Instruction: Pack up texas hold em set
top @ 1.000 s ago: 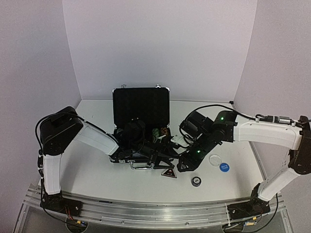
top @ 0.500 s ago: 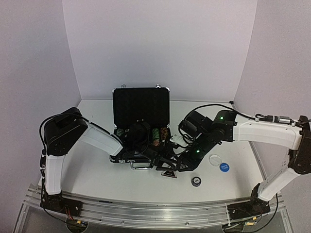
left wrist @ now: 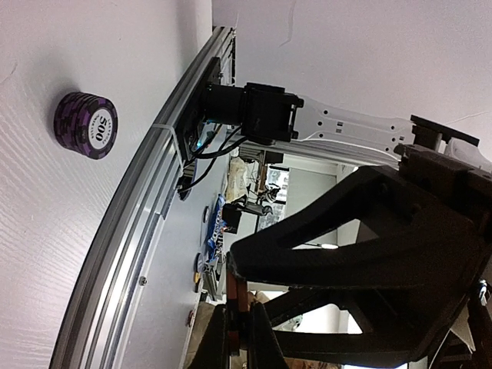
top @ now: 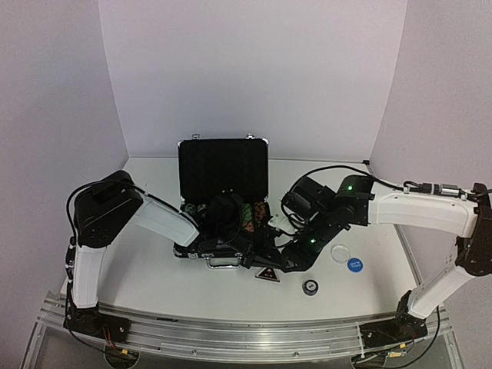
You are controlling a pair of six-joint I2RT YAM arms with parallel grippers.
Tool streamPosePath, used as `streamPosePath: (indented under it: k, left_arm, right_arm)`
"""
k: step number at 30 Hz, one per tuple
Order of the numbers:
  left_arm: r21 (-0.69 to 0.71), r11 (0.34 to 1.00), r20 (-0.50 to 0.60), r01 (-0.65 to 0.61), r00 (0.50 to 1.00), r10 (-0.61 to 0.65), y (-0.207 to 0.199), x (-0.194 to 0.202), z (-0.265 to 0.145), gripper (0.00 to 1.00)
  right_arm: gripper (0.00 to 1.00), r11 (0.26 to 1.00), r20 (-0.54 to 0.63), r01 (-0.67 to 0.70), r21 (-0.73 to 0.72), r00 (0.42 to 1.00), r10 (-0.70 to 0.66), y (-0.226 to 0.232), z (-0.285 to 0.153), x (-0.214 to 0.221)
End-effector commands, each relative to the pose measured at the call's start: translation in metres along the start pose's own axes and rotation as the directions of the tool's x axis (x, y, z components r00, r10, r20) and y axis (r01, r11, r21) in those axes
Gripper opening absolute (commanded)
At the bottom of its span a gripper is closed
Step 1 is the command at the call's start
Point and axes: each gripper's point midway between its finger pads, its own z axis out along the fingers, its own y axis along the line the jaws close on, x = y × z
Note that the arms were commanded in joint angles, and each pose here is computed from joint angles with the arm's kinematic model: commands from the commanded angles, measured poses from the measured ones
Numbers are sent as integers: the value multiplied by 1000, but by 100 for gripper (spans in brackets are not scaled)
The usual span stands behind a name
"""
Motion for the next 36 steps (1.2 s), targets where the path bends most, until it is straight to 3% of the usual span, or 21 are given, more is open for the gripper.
streamPosePath:
  k: [1,3,6,8,10,11,15,19,25,31,36]
  left_arm:
    - [37,994,-36,-99,994,100,-19,2,4,0]
    - [34,991,-33,-128,991,129,-22,1,4,0]
    - [-17,973,-1,-231,973,231,-28,-11,0,0]
    - [-111,951,37,-290,955,295,-27,-24,-8,0]
    - [-244,896,69,-370,916,396,-27,-39,-22,0]
    - [-331,857,98,-394,889,447,-25,-51,-32,0]
    - [-666,574,65,-477,729,682,-14,-91,-88,0]
    - [-704,329,-159,-629,591,791,-2,-97,-106,0]
    - [-693,231,-353,-683,601,717,21,-112,-108,0]
    - [-730,155,-434,-665,627,647,44,-124,-120,0]
    - [-743,131,-460,-657,642,613,60,-127,-125,0]
  right_arm:
    - [3,1000,29,15,-5,999,-14,3,-7,-10]
    - [16,1000,42,17,-4,999,-16,4,-11,-12]
    - [49,1000,77,3,15,997,-4,2,-21,-17]
    - [65,1000,114,-9,16,993,7,2,-33,-21]
    - [85,999,162,-40,25,986,36,1,-48,-24]
    - [90,997,195,-59,45,979,50,-2,-58,-26]
    - [94,929,358,-265,260,920,162,-48,-97,-27]
    - [97,803,475,-457,382,843,254,-92,-122,-11]
    - [95,705,475,-614,355,768,430,-130,-109,21]
    - [93,687,439,-624,373,771,462,-137,-96,36]
    - [93,679,428,-625,385,772,469,-140,-93,41]
